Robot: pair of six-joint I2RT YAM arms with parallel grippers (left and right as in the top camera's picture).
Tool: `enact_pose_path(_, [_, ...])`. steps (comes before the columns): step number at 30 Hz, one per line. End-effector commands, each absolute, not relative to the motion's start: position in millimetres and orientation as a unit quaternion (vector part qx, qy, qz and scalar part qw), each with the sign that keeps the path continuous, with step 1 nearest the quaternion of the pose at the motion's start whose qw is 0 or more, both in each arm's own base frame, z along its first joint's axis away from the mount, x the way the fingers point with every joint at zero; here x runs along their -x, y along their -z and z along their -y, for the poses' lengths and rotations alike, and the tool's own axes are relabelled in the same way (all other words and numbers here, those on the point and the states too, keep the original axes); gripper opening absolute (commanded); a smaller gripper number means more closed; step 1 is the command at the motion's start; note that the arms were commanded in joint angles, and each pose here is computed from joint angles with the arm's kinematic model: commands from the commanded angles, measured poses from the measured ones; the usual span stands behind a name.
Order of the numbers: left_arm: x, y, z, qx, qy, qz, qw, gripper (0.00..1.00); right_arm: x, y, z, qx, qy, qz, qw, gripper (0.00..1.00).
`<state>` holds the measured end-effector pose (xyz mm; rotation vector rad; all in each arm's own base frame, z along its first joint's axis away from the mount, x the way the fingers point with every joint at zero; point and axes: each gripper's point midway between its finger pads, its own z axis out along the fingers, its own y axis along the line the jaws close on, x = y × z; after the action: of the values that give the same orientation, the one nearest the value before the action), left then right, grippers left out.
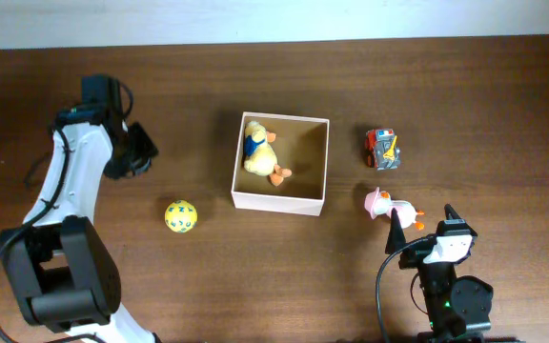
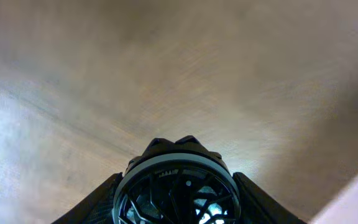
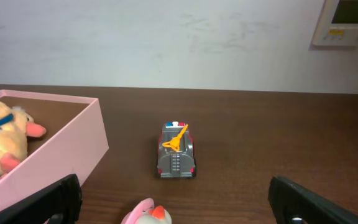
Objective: Pack container
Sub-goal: 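Lift the black puck with the left gripper, then carry the puck with left gripper over the box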
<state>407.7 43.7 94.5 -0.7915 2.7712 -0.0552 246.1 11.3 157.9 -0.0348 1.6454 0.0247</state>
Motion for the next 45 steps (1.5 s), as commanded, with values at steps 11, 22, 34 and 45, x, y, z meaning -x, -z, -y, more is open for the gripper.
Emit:
enact_pose_path(11, [-465,-187,75,0.083,0.101,-0.961,0.243,0.47,-246,-155,-9,0.011,-0.008,-0.735,0.678,0.99])
enact_pose_path(22, [-438,-185,164,-0.058,0.123,-0.964,0.227,0.46,-246,-155,-9,0.011,-0.008,-0.735,0.678,0.99])
enact_pose_path(34, [-386,-169,195,-0.116,0.108,-0.976,0.148,0.46,-246,-155,-9,0.011,-0.008,-0.735,0.678,0.99])
enact_pose_path(45, [-372,-144,198,-0.145,0.092,-0.980,0.102,0.46,-246,-155,-9,0.011,-0.008,-0.735,0.678,0.99])
